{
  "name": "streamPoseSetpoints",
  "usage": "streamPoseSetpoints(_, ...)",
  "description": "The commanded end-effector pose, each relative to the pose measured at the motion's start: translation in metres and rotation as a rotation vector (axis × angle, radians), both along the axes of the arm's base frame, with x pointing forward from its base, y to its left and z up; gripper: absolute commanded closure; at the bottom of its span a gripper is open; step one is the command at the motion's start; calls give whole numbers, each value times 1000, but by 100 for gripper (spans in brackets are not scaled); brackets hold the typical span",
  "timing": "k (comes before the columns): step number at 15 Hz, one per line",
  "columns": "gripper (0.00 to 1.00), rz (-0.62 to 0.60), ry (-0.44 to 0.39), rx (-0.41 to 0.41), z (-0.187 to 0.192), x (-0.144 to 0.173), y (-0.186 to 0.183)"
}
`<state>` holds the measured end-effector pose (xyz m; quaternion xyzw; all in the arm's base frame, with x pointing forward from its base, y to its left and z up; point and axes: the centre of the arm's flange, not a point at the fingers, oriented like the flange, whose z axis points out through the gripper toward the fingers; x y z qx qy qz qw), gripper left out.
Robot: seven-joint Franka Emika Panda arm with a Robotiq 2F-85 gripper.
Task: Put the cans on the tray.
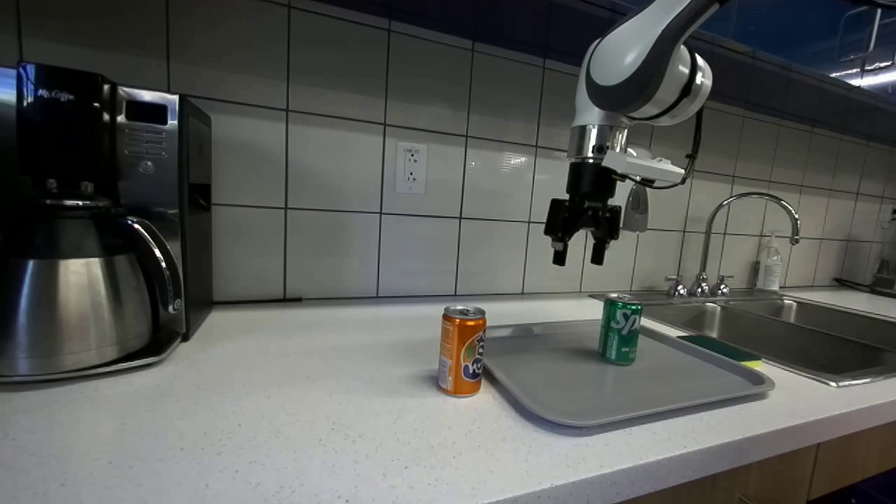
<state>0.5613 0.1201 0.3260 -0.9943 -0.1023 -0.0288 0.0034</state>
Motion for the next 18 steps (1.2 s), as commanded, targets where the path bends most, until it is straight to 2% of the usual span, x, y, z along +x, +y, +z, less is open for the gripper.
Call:
streamPoseSetpoints(1, 0, -29, -2, -7, -1, 28, 38)
streamPoseSetpoints(6, 0, -108, -12, -12, -7, 44, 104)
streamPoseSetpoints(11, 0, -75, -18, -33, 3, 55, 167)
streamPoseSetpoints(18, 0, -160, 12, -66, 3, 40, 248)
